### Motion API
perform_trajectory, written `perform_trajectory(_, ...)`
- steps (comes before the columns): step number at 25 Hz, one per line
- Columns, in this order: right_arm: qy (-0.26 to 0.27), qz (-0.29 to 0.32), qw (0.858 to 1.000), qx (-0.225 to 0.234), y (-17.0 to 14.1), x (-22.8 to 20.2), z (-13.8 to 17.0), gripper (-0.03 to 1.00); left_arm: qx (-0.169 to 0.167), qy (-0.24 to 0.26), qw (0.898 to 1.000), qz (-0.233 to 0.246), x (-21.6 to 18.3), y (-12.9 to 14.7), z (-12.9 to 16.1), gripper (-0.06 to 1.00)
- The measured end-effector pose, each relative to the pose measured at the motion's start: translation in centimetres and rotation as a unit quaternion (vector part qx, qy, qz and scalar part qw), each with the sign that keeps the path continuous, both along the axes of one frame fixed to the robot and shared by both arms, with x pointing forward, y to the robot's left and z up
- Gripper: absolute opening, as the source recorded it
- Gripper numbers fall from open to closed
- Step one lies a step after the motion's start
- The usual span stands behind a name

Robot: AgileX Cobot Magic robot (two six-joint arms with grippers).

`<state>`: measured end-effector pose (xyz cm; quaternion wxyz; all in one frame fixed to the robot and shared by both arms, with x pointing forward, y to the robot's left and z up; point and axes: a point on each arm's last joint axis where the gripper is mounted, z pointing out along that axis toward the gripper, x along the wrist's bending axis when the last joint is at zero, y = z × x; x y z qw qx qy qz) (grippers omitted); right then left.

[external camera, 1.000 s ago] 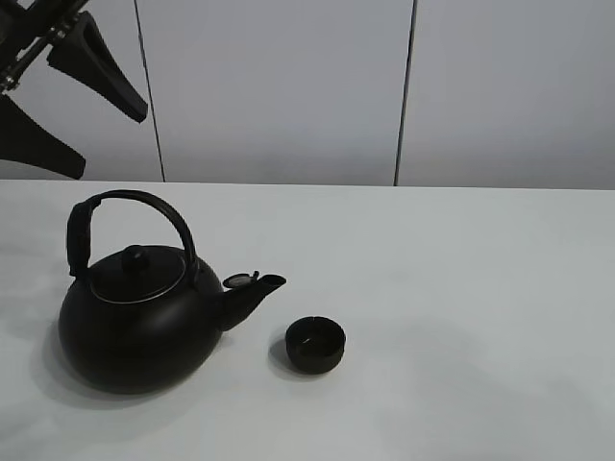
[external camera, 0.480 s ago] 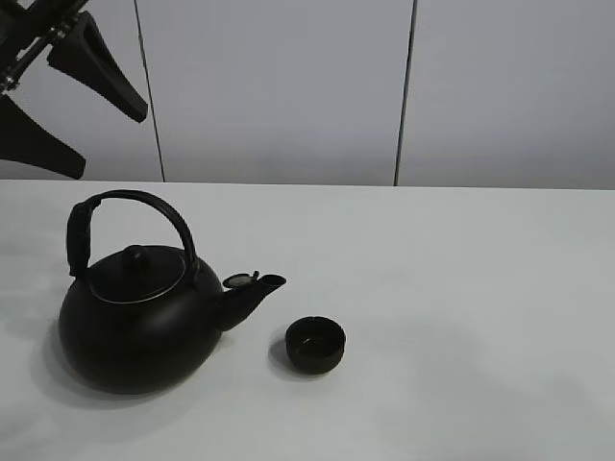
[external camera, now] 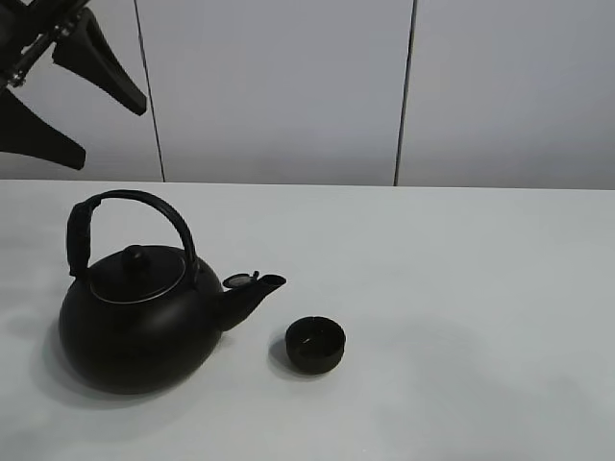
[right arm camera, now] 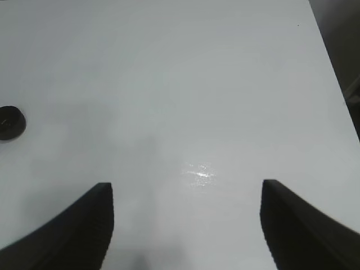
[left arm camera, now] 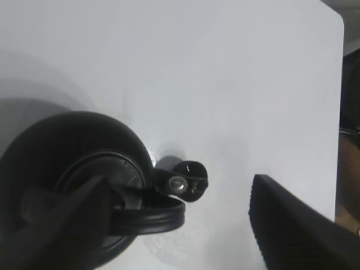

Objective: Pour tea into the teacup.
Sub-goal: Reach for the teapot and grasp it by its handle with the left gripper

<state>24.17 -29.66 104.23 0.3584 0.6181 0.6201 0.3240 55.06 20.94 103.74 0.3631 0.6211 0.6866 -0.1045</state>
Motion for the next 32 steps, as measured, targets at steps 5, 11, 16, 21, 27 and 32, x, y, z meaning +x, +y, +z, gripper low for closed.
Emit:
perform_trajectory(5, 0.000, 0.000, 1.000, 0.000, 0.0, 0.0, 0.0, 0.51, 0.008, -0.029, 0.999, 0.029, 0.7, 0.3, 0.1, 0.51)
perform_trajectory(11, 0.000, 0.000, 1.000, 0.000, 0.0, 0.0, 0.0, 0.51, 0.012, -0.054, 0.997, 0.054, 1.2, 0.6, 0.3, 0.51)
perform_trajectory(16, 0.000, 0.000, 1.000, 0.000, 0.0, 0.0, 0.0, 0.51, 0.018, -0.068, 0.996, 0.058, 1.5, 0.7, 0.4, 0.51)
perform_trajectory(21, 0.000, 0.000, 1.000, 0.000, 0.0, 0.0, 0.0, 0.51, 0.034, -0.093, 0.995, 0.033, 1.6, 0.7, 0.6, 0.51)
perform_trajectory(27, 0.000, 0.000, 1.000, 0.000, 0.0, 0.0, 0.0, 0.51, 0.038, -0.119, 0.992, 0.023, 2.0, 0.6, 1.7, 0.51)
perform_trajectory(32, 0.000, 0.000, 1.000, 0.000, 0.0, 0.0, 0.0, 0.51, 0.044, -0.127, 0.991, 0.014, 2.1, 0.6, 1.7, 0.51)
